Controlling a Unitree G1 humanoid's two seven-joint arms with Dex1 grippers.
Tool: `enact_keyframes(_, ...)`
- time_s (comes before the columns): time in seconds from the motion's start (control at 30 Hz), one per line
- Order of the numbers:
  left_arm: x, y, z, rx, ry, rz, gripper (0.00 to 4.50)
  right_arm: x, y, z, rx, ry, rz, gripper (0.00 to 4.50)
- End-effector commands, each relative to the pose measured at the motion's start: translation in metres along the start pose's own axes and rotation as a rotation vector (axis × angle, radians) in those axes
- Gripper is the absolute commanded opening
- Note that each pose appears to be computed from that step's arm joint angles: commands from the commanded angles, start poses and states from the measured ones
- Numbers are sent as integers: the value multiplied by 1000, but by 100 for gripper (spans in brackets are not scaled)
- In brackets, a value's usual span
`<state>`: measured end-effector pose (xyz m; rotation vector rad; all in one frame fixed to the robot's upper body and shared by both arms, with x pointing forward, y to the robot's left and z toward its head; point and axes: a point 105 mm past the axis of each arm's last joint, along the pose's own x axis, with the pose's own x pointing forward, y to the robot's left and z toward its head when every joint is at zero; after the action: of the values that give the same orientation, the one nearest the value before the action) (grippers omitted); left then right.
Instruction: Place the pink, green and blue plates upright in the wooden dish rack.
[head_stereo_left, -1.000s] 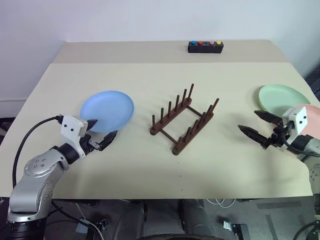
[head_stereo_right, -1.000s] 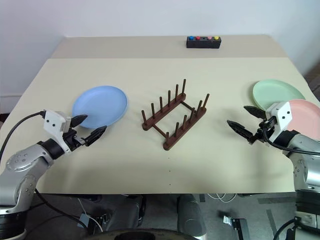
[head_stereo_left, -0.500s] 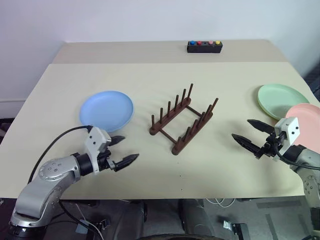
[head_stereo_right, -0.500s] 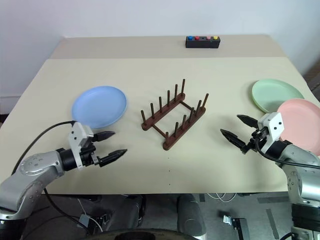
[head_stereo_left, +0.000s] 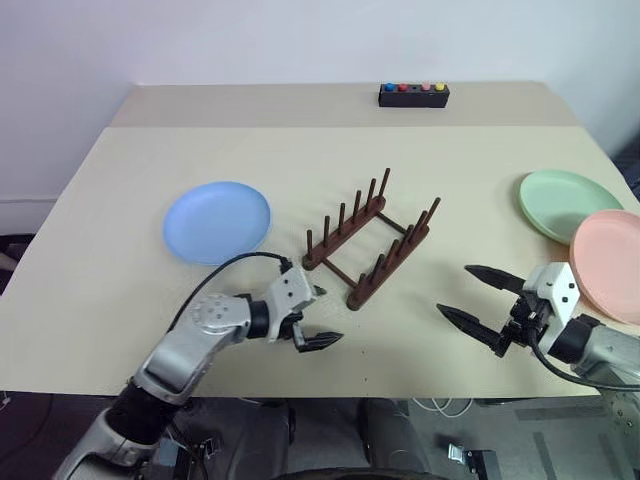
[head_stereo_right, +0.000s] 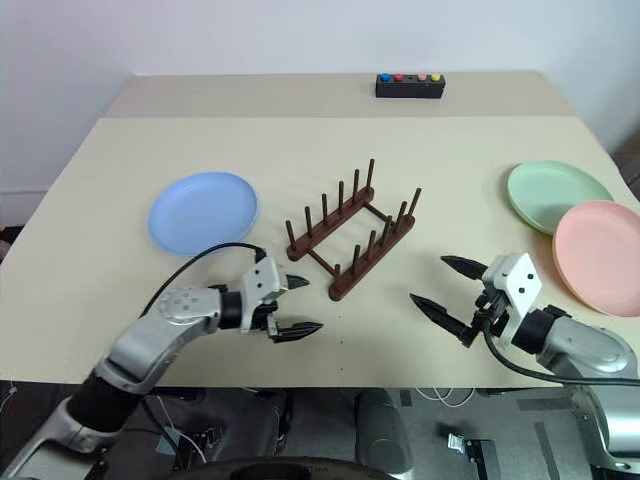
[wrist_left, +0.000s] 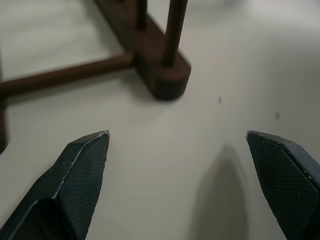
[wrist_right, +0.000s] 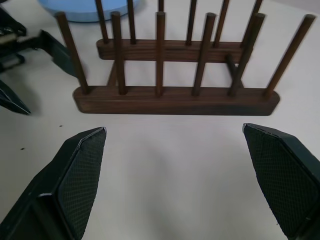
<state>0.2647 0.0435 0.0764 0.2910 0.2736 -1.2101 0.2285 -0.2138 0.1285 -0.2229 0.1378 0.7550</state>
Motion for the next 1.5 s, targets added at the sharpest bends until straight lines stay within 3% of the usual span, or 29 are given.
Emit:
enact_keyframes(0.03,13,1,-5,-18,17,31,450,1,8,11,-17,-32,4,447)
enact_keyframes(0.37,43,6,-8,-85,15,130,450,1,10,11,-10,-31,-7,447)
enact_keyframes(0.47,46,8,-8,-106,5,162,369,1,9,12,-13,-33,-3,450)
enact_keyframes(0.67,46,13,-9,-92,2,205,87,4,8,14,-22,-38,5,450)
enact_keyframes(0.7,46,14,-9,-89,3,208,77,4,8,14,-23,-40,7,450)
enact_keyframes(0.97,40,21,-4,-7,-20,191,77,7,10,15,-24,-47,16,450)
enact_keyframes(1.5,57,42,28,200,-59,-211,77,-5,0,5,-22,-18,-50,450)
